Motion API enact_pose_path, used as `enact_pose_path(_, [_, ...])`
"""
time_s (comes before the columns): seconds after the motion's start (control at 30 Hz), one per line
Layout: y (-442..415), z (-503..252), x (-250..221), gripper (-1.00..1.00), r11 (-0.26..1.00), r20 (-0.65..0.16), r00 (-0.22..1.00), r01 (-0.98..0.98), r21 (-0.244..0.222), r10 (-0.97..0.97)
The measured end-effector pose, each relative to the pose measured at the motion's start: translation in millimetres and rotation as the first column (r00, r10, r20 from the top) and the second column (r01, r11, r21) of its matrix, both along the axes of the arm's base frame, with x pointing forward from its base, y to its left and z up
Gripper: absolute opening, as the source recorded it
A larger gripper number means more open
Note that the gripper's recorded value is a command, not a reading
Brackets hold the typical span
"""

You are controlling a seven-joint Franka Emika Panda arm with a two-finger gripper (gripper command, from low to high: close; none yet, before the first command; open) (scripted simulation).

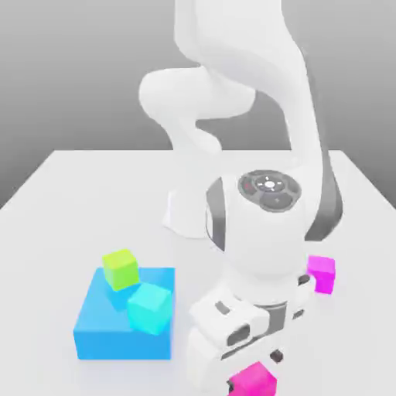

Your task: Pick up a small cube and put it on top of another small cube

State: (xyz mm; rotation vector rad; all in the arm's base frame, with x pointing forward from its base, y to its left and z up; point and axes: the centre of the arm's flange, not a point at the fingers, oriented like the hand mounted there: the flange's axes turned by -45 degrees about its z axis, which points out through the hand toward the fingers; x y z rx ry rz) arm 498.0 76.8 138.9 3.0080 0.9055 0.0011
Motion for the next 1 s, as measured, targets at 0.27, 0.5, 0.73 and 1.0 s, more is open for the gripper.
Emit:
enact_pose_path(0.27, [0.2, 17.2, 0.4, -1.0, 1.0, -0.001, 1.0, -0.001, -0.001, 0.001])
enact_pose_path(0.5, [-53.2, 89.8, -21.2, -1.0, 0.97, -0.007, 0.97, 0.244, 0.012, -0.244])
enact_pose_path(0.73, [-142.2, 137.2, -78.9, -1.0, 0.762, -0.016, 0.762, 0.647, 0.02, -0.647])
enact_pose_path(1.0, [-202.3, 169.6, -164.1, -1.0, 0.367, -0.011, 0.367, 0.93, 0.008, -0.93])
